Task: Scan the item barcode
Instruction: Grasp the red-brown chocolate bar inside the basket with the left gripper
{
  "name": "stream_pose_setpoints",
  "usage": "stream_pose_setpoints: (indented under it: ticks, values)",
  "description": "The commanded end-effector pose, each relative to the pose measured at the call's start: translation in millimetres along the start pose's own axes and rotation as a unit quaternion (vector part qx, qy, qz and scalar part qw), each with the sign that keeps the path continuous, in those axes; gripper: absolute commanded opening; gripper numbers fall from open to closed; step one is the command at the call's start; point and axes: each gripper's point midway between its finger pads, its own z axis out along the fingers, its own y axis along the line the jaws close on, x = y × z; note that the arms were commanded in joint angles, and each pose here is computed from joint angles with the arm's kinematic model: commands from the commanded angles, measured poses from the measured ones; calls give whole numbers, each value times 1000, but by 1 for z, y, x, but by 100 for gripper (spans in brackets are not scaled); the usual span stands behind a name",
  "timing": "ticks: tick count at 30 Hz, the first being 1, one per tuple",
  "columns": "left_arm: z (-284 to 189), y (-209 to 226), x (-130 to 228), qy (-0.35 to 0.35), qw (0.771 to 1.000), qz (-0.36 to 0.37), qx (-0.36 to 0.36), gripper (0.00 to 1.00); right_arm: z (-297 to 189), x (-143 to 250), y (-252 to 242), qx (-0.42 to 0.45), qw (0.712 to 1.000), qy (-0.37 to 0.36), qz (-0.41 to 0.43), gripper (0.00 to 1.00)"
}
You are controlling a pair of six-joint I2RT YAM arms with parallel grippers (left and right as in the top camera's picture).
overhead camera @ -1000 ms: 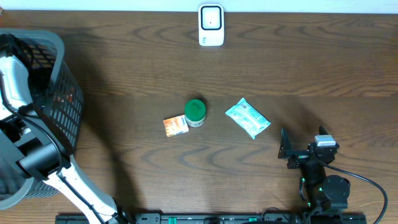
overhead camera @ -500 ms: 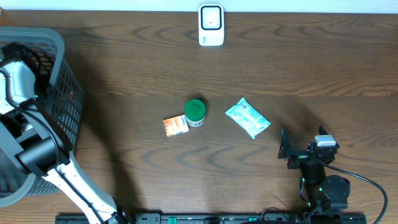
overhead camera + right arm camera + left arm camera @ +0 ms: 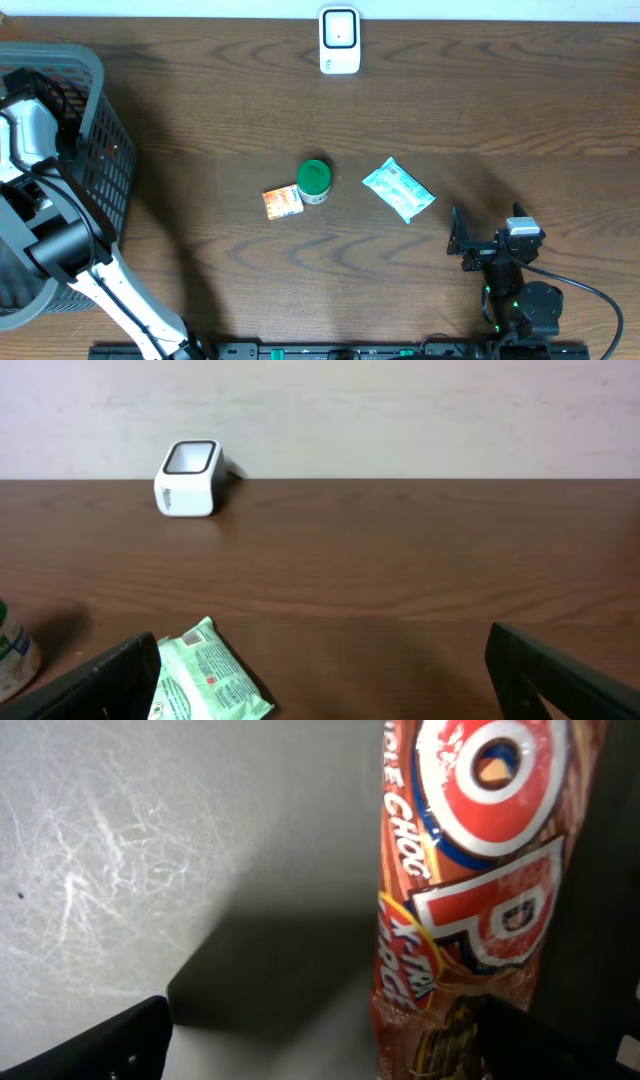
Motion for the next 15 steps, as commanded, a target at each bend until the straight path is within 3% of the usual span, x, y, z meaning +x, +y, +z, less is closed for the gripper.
stream_pose_setpoints:
  ticks: [1,4,7,15]
  values:
    - [24,13,7,7,999,21,-40,76,0,1,-3,6,1000,1,-4,99]
    - [23,16,9,12,999,25,-46,36,0,1,-3,6,1000,1,-4,99]
    - [23,20,10,16,998,23,-52,9,0,1,-3,6,1000,1,-4,99]
    - [15,50,3,38,996,0,-82,7,0,1,-3,6,1000,1,-4,99]
